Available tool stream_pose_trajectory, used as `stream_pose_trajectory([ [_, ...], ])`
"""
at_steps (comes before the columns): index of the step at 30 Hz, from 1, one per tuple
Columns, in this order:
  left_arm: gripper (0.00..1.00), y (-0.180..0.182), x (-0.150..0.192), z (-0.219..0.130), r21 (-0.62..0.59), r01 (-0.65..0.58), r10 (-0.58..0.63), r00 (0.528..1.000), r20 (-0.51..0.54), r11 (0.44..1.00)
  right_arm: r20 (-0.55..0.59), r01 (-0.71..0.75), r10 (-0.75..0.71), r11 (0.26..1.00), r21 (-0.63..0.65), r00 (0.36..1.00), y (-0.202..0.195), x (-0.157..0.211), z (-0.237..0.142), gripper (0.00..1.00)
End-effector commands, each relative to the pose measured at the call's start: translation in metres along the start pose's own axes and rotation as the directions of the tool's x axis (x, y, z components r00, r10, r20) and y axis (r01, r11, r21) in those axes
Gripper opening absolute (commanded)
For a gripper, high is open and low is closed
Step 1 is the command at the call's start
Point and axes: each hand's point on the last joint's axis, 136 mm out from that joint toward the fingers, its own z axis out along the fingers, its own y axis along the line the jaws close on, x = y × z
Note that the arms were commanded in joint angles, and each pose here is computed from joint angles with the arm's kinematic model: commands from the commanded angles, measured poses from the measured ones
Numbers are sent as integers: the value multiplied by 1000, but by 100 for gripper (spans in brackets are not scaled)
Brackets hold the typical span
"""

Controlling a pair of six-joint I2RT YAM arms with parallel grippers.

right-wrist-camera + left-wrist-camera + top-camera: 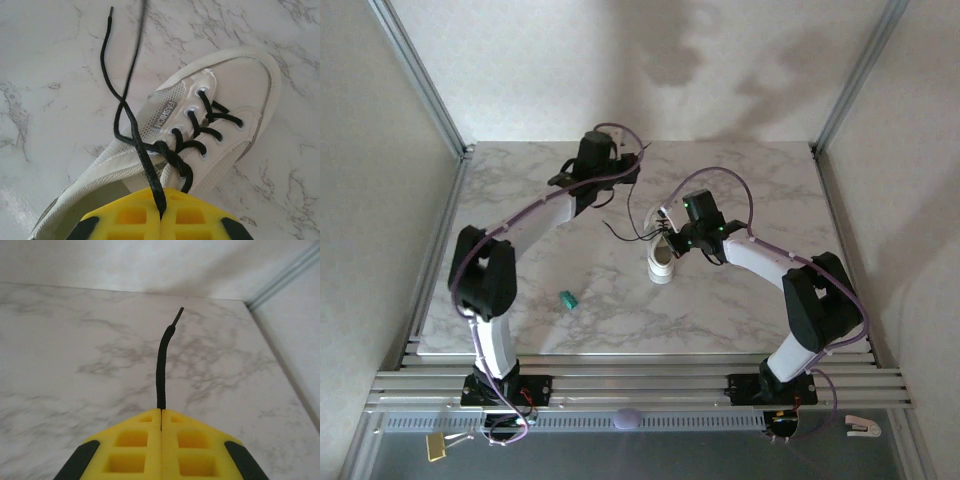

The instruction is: Tie the shoes

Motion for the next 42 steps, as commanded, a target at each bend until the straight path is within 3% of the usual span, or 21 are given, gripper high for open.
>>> stream_pose_trajectory([
  [1,0,-31,20,27,123,-39,53,993,-109,992,101,65,-64,998,-7,993,8,-16,-8,0],
  [6,0,-64,61,51,254,-36,101,963,-248,966,149,113,-112,994,-5,983,15,-15,-12,0],
  [12,0,-94,92,53,375,-16,149,933,-327,927,229,134,-131,991,2,965,20,-19,-19,0],
  [25,1,-119,138,44,471,-18,243,873,-423,882,267,142,-139,990,7,954,22,-17,-24,0],
  [33,42,-100,105,41,356,-51,182,920,-347,933,255,136,-133,991,8,958,22,-12,-21,0],
  [39,58,-57,57,15,217,-19,63,978,-199,976,233,98,-101,995,24,967,16,-13,-18,0],
  [42,60,-35,44,-16,188,-28,47,994,-98,982,208,58,-59,998,12,976,14,-14,-14,0],
])
